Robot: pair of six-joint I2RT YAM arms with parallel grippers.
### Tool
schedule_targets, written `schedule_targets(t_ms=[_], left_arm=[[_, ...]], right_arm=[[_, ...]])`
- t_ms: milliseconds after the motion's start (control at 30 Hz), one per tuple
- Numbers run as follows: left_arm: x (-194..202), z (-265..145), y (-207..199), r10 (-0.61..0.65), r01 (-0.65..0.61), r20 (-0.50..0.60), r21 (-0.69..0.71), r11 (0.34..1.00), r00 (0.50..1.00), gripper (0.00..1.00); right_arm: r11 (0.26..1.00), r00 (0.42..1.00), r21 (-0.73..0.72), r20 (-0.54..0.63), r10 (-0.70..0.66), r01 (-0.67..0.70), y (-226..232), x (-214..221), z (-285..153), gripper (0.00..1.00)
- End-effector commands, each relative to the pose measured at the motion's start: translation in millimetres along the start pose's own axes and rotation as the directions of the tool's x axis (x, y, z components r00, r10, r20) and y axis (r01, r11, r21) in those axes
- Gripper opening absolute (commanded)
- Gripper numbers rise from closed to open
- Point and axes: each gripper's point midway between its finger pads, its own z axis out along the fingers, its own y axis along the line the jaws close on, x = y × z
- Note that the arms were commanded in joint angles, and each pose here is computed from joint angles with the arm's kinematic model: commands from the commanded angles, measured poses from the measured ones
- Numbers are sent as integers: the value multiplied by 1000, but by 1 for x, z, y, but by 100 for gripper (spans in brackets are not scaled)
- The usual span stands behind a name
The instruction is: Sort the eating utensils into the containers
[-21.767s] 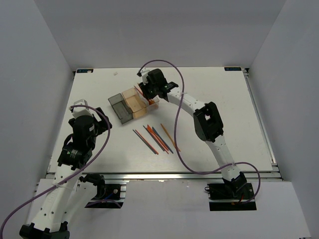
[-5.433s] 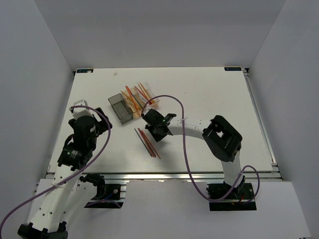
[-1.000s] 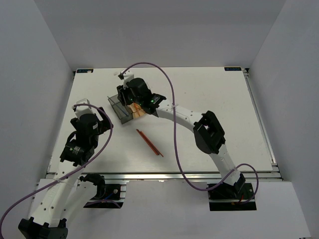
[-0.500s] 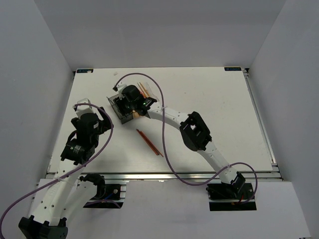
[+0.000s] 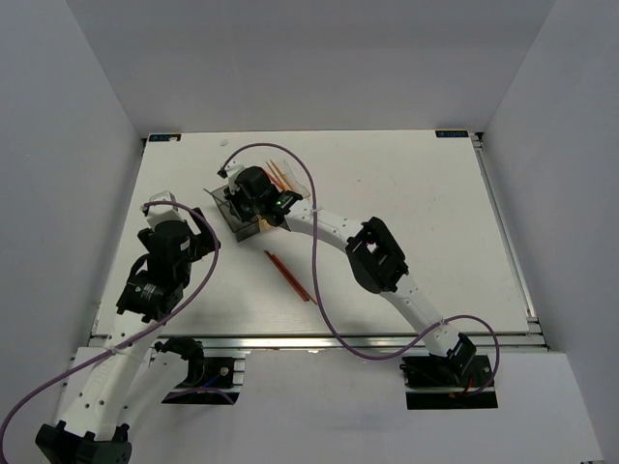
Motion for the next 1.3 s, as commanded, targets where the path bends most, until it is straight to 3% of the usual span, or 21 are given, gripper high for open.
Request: schedule_targets(t_ms=[0, 100, 333, 533, 633, 667, 733, 900, 1100, 1233, 1267], left_arm=[[-4, -3, -4, -2, 2, 15, 24, 1000, 1000, 98], [-4, -3, -4, -2, 2, 14, 25, 1000, 1000, 98], [-4, -3, -5, -2, 1, 15, 31, 1000, 1000, 98], [-4, -4, -6, -5, 4, 17, 39, 999, 1000, 98], [-5, -5, -6, -4, 4, 18, 43, 999, 1000, 98], [-5, -5, -6, -5, 4, 19, 43, 999, 1000, 98], [-4, -5, -6, -4, 3, 16, 43, 999, 1000, 98], [-6, -6, -5, -7, 6, 24, 42, 999, 1000, 98], [-6, -5, -3, -6, 5, 22, 26, 1000, 1000, 98], [-10, -4, 0, -23, 23, 26, -8, 1000, 999, 98], [-7, -4, 2, -74, 74, 9, -32, 997, 997, 98]], right_arm=[[1000, 994, -7, 104, 28, -28, 5, -32, -5, 9], [998, 990, 24, 131, 47, -50, 2, -37, -5, 0], [991, 970, 83, 228, 83, -104, -5, -54, -6, 0], [979, 968, 158, 233, 91, -130, -15, -41, -1, 0], [980, 967, 158, 242, 85, -125, -10, -40, -7, 14], [981, 965, 152, 249, 83, -123, -8, -45, -10, 34], [984, 965, 137, 250, 75, -113, -1, -49, -12, 45], [988, 962, 119, 265, 60, -94, 11, -65, -26, 59], [991, 935, 106, 352, 41, -84, 27, -116, -75, 62], [975, 919, 197, 394, 18, -104, 10, -150, -136, 62], [965, 944, 242, 329, 14, -99, 0, -126, -142, 62]])
